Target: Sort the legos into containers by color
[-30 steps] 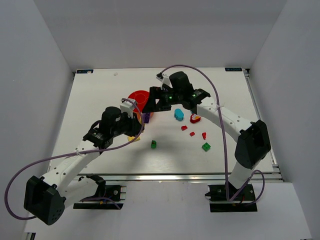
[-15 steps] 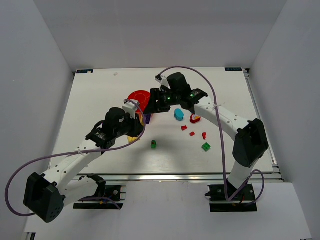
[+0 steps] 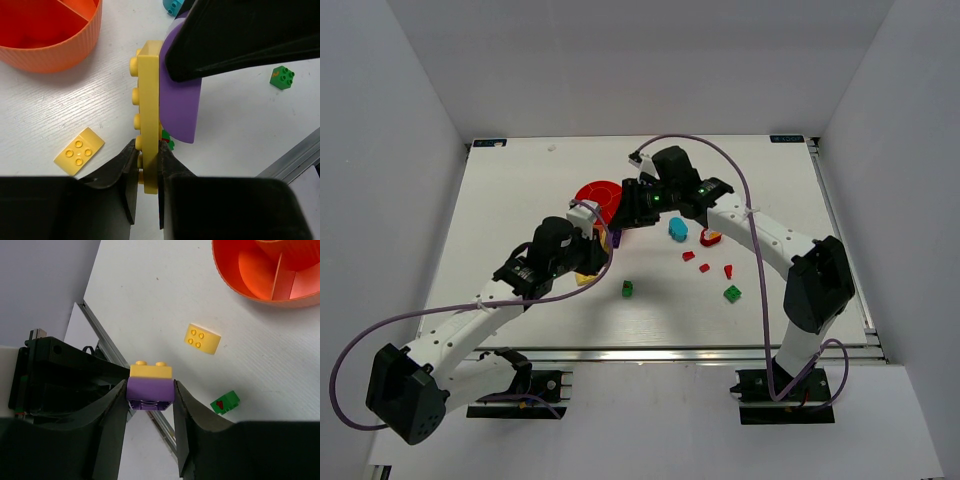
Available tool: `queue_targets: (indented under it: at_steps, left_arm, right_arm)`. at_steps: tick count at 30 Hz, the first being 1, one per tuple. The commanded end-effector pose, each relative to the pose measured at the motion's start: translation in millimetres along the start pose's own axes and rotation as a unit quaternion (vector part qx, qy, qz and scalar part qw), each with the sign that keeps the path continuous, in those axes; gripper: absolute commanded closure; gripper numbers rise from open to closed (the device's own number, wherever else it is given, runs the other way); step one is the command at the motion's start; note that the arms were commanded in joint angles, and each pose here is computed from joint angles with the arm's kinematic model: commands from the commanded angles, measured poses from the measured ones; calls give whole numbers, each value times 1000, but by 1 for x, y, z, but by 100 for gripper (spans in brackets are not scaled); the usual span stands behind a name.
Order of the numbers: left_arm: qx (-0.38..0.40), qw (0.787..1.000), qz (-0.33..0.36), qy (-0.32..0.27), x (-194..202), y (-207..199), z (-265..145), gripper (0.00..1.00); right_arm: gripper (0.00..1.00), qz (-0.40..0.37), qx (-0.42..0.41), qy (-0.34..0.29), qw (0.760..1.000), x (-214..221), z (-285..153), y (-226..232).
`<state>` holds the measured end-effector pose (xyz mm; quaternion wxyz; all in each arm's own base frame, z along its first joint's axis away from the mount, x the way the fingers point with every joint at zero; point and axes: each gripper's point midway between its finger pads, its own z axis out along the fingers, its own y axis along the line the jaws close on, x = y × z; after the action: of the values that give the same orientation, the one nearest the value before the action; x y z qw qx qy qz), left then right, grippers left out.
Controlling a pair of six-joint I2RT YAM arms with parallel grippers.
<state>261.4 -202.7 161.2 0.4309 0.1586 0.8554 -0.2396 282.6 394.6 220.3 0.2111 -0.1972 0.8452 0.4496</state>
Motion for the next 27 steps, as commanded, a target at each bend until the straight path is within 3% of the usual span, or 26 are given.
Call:
queue_targets:
  at_steps: [1,9,16,19,22,27]
  left_arm:
    - [-32,999,1,-17,-13,8,-3,100]
    - [-169,985,-17,-28,-27,57,-13,100]
    - [-235,970,-29,-57,-45,77,-32,100]
    - [-244,965,-22,-88,-56,79,-43,100]
    - [-244,961,-13,-126,-68,79,-56,100]
    - [-249,957,2,-149,-70,82,-67,100]
  right_arm:
    - [100,-39,-16,-30,999,-23,-17,21]
    - [100,-78,-16,-48,996,-50,-39,5]
    - [100,-101,2,-71,992,-68,-45,-26]
    - [100,-178,49,-141,973,-97,-43,-39]
    - [100,-232,67,-173,955,-105,-25,-55]
    - [100,-258,64,-202,942,-119,6,-67]
